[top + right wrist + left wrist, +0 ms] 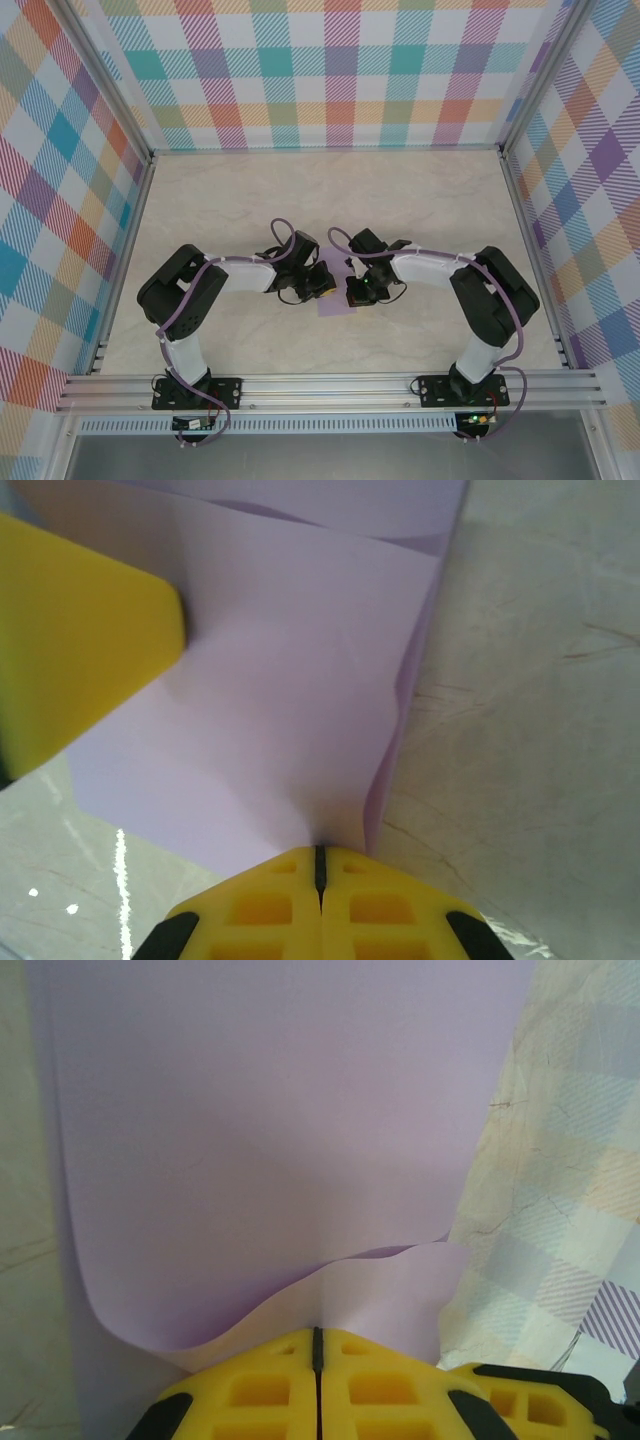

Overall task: Fold a paper plane with a square sheet of paper (pick it up from the middle)
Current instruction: Fold the triangle a second time at the center of the table.

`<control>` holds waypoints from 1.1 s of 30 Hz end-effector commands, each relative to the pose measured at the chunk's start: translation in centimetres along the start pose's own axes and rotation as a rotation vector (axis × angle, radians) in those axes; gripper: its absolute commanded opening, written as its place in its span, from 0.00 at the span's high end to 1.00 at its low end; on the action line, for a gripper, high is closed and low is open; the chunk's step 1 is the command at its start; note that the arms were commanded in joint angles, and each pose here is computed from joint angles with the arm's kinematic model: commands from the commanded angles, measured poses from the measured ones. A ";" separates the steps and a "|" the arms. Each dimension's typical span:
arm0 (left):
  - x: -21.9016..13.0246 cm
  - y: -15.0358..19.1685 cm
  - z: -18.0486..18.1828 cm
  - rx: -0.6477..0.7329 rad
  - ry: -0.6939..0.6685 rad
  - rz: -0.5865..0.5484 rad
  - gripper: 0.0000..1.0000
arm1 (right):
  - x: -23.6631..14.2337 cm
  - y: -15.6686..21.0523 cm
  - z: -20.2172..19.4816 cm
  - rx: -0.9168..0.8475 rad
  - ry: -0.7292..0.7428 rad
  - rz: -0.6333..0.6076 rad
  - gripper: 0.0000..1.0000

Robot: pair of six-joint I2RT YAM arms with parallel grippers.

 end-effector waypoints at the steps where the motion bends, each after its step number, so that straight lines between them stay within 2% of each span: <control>1: 0.2 0.0 1.0 0.001 -0.070 -0.005 0.94 | 0.3 -0.1 -0.8 0.001 0.051 0.004 0.97; 6: -0.7 -0.3 -0.8 0.034 0.019 -0.037 0.92 | 0.8 0.1 -1.4 0.009 0.075 0.014 0.97; 14: -0.6 0.9 -2.2 0.049 0.121 -0.036 0.92 | 1.1 0.2 -1.7 0.017 0.085 0.018 0.97; 22: 0.3 2.0 -2.7 0.072 0.126 -0.007 0.92 | 1.2 0.3 -1.9 0.021 0.090 0.022 0.97; 33: 1.4 2.9 -1.3 0.104 0.052 0.027 0.92 | 1.4 0.5 -2.2 0.026 0.103 0.033 0.97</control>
Point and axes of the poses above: each hand's point on the last joint's axis, 136 mm out from that joint toward the fingers, its own x axis out along the fingers, its own z axis along the line the jaws close on, y = z × x, the point moved 4 cm from there along -x, back along the fingers, and after that the axes turned 12 degrees about x, right-handed, at the moved point
